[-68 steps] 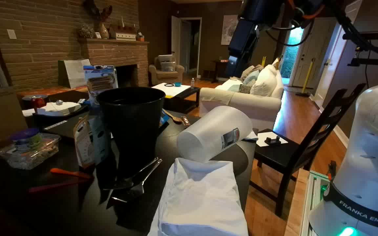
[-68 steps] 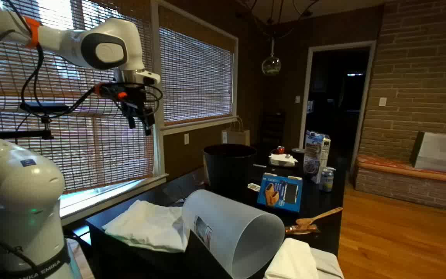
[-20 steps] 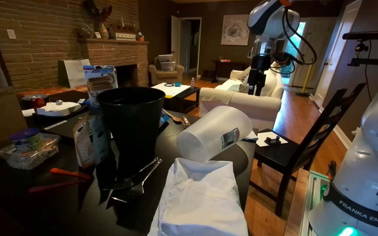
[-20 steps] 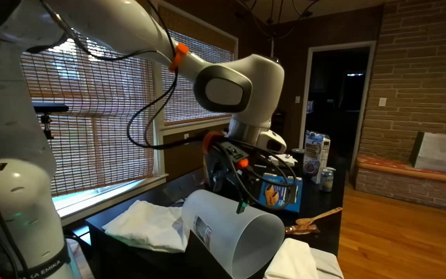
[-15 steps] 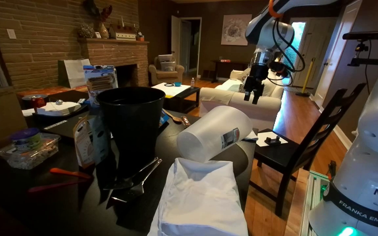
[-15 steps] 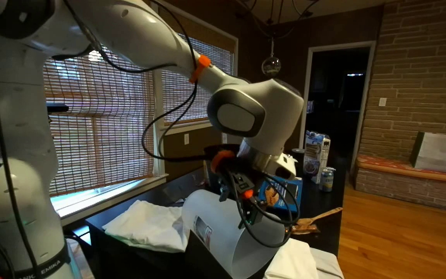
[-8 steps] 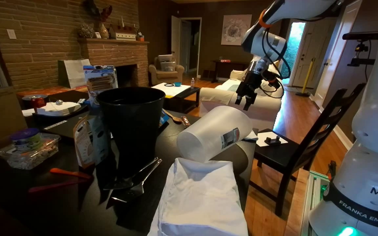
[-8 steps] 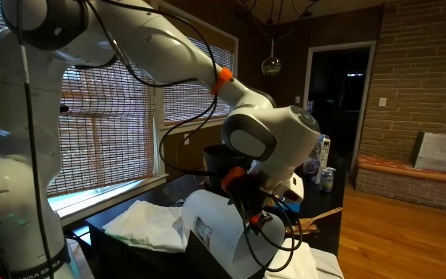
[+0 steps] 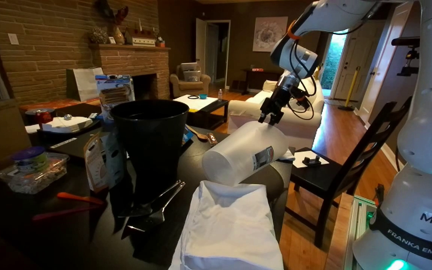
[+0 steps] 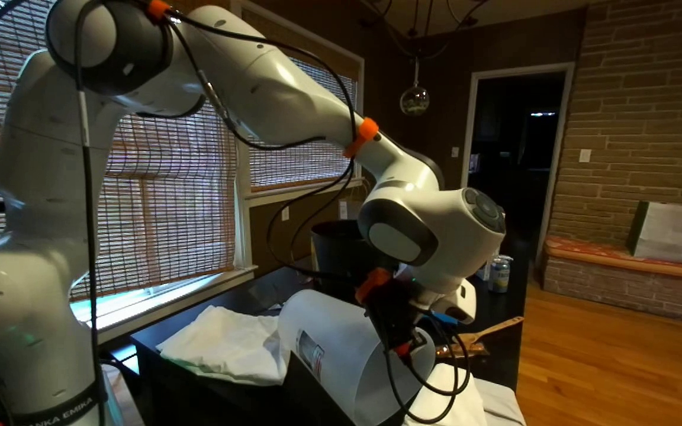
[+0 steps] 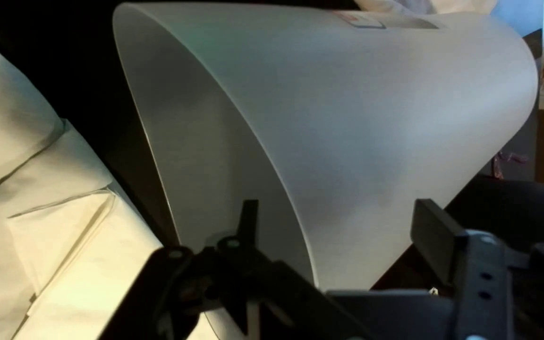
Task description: Put the white container upright
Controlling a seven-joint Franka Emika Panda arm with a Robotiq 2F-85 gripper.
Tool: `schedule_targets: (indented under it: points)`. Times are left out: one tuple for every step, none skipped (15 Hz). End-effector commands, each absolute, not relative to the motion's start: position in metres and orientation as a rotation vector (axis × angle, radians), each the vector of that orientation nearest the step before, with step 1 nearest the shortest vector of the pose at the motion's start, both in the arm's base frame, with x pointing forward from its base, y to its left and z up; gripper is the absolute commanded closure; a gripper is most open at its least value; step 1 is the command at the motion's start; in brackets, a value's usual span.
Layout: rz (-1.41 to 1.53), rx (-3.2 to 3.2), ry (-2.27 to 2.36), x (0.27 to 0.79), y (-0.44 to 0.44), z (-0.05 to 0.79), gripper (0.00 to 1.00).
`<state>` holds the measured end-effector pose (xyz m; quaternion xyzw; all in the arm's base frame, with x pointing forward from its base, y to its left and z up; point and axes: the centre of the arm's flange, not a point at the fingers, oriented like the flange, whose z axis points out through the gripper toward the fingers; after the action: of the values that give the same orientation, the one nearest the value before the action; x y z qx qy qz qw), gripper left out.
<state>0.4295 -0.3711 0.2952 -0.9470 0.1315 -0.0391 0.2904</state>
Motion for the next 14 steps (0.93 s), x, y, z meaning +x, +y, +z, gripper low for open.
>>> schedule_targets:
  points:
    - [-0.156, -2.464, 0.356, 0.441, -0.383, 0.286, 0.48]
    - [-0.154, -2.455, 0.363, 0.442, -0.383, 0.284, 0.56]
    - [-0.154, -2.451, 0.366, 0.443, -0.384, 0.283, 0.62]
    - [-0.153, -2.442, 0.371, 0.443, -0.384, 0.281, 0.68]
    - [-0.127, -2.415, 0.371, 0.443, -0.385, 0.282, 0.77]
    - [-0.128, -2.401, 0.367, 0.443, -0.385, 0.282, 0.82]
    - [-0.123, -2.383, 0.362, 0.443, -0.385, 0.284, 0.88]
    - [-0.122, -2.371, 0.358, 0.444, -0.385, 0.286, 0.94]
    - [-0.123, -2.354, 0.359, 0.443, -0.384, 0.288, 0.97]
    - [-0.120, -2.345, 0.355, 0.442, -0.382, 0.293, 0.95]
    - [-0.121, -2.331, 0.352, 0.443, -0.379, 0.296, 0.98]
    - [-0.120, -2.325, 0.343, 0.443, -0.376, 0.301, 0.96]
    - [-0.119, -2.329, 0.333, 0.444, -0.374, 0.305, 0.97]
    - [-0.119, -2.332, 0.323, 0.444, -0.371, 0.309, 0.96]
